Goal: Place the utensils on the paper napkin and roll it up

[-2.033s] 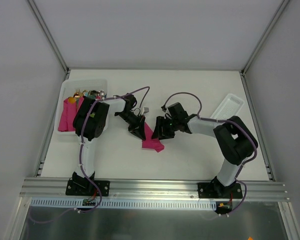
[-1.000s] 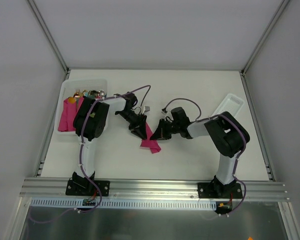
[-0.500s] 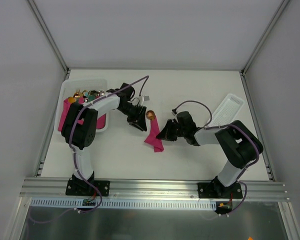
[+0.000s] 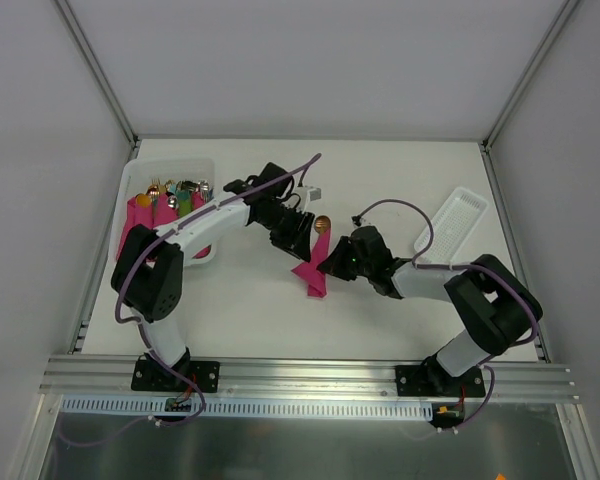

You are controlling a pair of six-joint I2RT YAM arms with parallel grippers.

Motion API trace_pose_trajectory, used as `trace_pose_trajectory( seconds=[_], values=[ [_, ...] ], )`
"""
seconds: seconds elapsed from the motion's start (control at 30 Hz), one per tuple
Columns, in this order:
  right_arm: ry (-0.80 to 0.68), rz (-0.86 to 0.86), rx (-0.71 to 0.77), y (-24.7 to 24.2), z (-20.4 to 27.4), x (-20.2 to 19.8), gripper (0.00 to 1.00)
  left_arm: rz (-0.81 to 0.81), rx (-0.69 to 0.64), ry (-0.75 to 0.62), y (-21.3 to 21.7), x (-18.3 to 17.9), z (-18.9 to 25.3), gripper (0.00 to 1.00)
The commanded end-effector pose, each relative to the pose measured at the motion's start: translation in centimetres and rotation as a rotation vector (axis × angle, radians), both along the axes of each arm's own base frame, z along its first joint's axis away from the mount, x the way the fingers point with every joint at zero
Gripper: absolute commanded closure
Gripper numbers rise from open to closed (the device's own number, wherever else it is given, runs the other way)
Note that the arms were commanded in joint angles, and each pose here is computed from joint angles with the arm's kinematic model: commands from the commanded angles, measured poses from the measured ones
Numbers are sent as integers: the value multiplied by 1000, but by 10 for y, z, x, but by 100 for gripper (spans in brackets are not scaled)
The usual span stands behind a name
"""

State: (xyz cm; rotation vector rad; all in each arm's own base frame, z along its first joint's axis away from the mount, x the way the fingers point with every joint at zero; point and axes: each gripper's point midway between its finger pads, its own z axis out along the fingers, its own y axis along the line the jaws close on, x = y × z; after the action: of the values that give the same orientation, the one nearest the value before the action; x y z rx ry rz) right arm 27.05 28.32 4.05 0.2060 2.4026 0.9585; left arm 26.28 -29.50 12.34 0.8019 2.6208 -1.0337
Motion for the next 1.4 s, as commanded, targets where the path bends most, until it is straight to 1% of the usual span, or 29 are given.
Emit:
trace_pose_trajectory(
  seconds=[0.0,0.1,0.23,0.37,0.5,0.73,0.8,0.87,1.0,1.03,1.1,1.13,1.3,1.33,1.37],
  values=[
    [-37,-69,6,1,8,14,100,91,51,17,-10,13,-8,62],
    [-9,-75,6,1,-3,9,100,121,82,56,-19,16,-24,64],
    [0,-78,30,4,-6,7,100,133,70,125,-30,18,-41,65],
    [3,-83,62,5,-4,5,100,141,101,180,-28,14,-62,65],
    [9,-97,93,4,-1,4,100,156,109,207,-24,15,-71,63],
    [24,-111,207,5,4,6,100,172,118,279,-19,15,-90,60],
    [52,-123,232,3,0,3,100,175,115,293,-17,16,-93,59],
    [43,-123,273,4,4,5,100,182,112,309,-16,16,-96,59],
    [64,-142,330,4,4,6,100,185,65,350,-18,15,-95,56],
    [62,-144,350,5,3,7,100,177,13,372,-23,16,-89,55],
    [70,-150,384,5,2,8,100,175,-28,404,-25,13,-87,54],
    [78,-160,417,7,2,9,100,162,-76,421,-30,13,-82,54],
    [103,-183,471,7,-5,9,100,164,-109,459,-29,7,-82,52],
    [87,-181,497,8,-1,11,100,170,-107,471,-29,7,-83,52],
    [110,-194,510,8,-5,10,100,176,-104,479,-27,5,-86,52]
  ],
)
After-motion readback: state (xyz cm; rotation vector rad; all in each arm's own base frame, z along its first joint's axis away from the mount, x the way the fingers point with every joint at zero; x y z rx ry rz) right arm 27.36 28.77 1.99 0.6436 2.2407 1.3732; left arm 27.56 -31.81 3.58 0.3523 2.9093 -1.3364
